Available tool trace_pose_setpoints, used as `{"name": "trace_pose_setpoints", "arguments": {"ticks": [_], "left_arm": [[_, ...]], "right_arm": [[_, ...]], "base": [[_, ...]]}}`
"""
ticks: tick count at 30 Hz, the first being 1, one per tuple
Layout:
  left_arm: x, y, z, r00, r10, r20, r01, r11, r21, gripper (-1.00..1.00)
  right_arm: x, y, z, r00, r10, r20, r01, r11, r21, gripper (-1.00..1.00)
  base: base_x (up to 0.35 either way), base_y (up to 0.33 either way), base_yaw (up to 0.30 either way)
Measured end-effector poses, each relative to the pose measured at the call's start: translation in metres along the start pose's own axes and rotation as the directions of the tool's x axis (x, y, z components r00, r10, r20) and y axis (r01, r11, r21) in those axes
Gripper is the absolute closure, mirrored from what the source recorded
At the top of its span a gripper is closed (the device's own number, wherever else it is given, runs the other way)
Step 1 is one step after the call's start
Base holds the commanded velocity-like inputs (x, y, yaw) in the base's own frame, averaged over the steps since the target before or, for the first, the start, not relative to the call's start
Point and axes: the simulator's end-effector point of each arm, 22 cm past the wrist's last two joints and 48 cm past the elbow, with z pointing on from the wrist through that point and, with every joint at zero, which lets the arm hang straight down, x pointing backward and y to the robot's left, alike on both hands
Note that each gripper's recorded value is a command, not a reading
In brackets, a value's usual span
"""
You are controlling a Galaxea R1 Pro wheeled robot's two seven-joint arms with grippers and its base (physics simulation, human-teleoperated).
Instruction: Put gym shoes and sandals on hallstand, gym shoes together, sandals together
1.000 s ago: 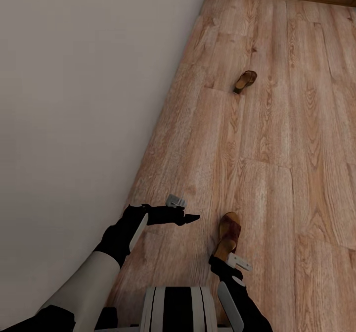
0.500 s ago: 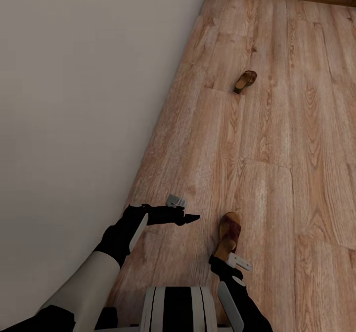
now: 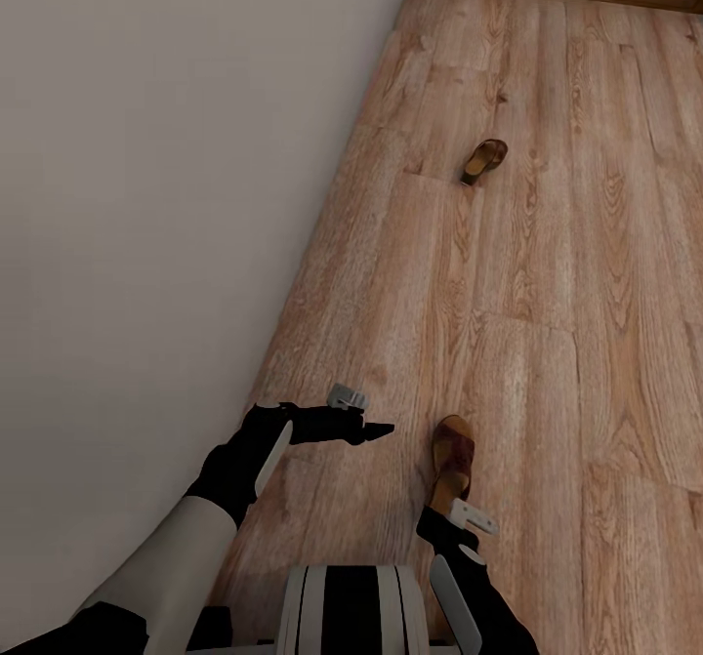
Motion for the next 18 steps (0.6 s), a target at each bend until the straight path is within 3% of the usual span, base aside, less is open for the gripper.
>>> {"name": "trace_pose_setpoints", "arguments": {"ticks": [18], "left_arm": [[-0.0002, 0.0006, -0.0006, 1.000, 0.000, 0.001, 0.000, 1.000, -0.001, -1.00]], "right_arm": [[-0.0001, 0.0001, 0.0000, 1.000, 0.001, 0.000, -0.001, 1.000, 0.000, 1.00]], "base": [[0.000, 0.000, 0.000]]}}
